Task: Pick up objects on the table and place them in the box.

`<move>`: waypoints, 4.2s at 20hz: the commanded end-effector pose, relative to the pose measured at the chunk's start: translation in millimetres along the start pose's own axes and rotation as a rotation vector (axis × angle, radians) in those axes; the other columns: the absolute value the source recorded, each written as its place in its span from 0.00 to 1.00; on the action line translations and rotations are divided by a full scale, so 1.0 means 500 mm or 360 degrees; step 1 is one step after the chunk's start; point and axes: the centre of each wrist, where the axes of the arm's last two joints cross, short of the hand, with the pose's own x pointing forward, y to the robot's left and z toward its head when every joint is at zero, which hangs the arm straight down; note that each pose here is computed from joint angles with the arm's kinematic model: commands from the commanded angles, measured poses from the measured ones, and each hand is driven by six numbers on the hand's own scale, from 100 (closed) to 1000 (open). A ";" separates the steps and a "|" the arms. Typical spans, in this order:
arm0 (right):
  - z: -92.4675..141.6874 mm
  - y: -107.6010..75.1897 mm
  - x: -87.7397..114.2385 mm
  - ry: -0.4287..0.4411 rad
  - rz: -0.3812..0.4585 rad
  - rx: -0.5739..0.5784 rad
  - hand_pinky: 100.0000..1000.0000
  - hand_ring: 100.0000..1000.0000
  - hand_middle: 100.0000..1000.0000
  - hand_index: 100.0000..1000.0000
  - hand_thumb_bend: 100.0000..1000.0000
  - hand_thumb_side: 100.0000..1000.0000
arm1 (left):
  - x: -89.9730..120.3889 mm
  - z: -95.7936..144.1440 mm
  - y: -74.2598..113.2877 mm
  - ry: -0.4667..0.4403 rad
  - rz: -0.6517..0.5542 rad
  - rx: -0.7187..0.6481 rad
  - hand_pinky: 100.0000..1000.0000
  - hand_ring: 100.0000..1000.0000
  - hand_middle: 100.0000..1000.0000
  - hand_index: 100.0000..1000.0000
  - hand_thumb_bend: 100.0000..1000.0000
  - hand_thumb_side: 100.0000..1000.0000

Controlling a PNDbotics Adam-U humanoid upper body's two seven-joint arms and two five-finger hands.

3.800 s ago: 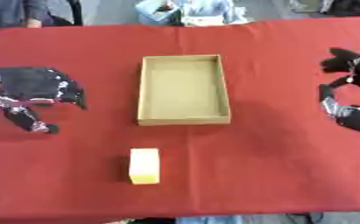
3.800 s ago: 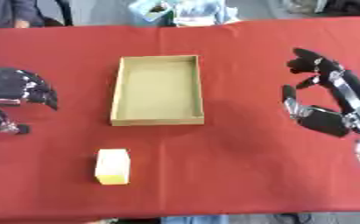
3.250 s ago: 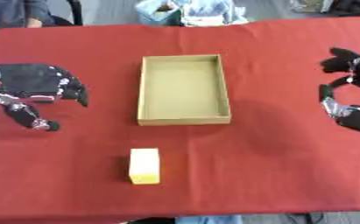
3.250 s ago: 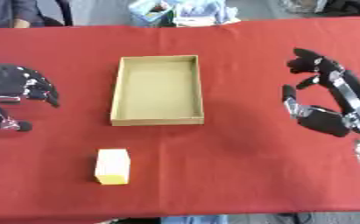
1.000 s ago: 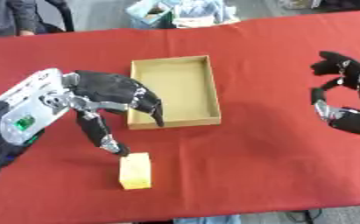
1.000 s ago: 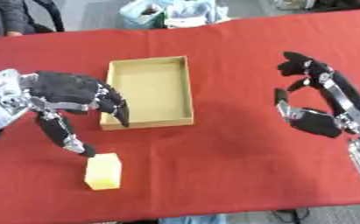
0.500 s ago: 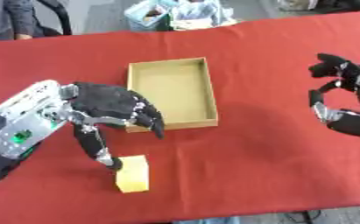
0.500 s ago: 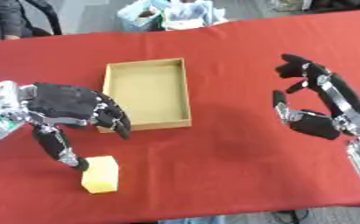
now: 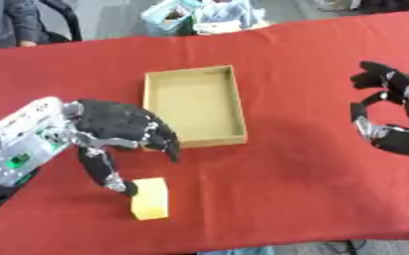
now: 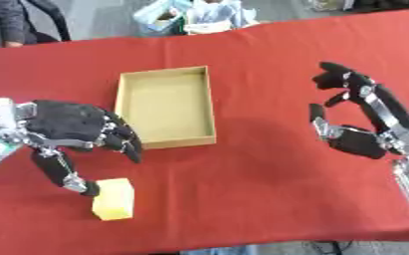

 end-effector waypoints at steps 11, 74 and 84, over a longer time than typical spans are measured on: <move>-0.001 -0.022 0.003 -0.0017 0.0053 -0.0003 0.59 0.79 0.76 0.96 0.00 0.18 | -0.004 0.058 0.047 -0.0352 -0.0438 -0.0497 0.77 0.79 0.74 0.81 0.65 0.06; -0.007 -0.017 0.004 -0.0037 0.0015 -0.0014 0.59 0.79 0.75 0.96 0.00 0.18 | -0.026 0.009 -0.059 -0.0360 -0.0115 -0.0502 0.69 0.56 0.33 0.51 0.31 0.00; -0.004 -0.018 0.000 -0.0023 0.0024 -0.0007 0.59 0.79 0.75 0.96 0.00 0.18 | -0.034 0.064 0.030 -0.0234 -0.0144 -0.0373 0.69 0.57 0.31 0.49 0.31 0.00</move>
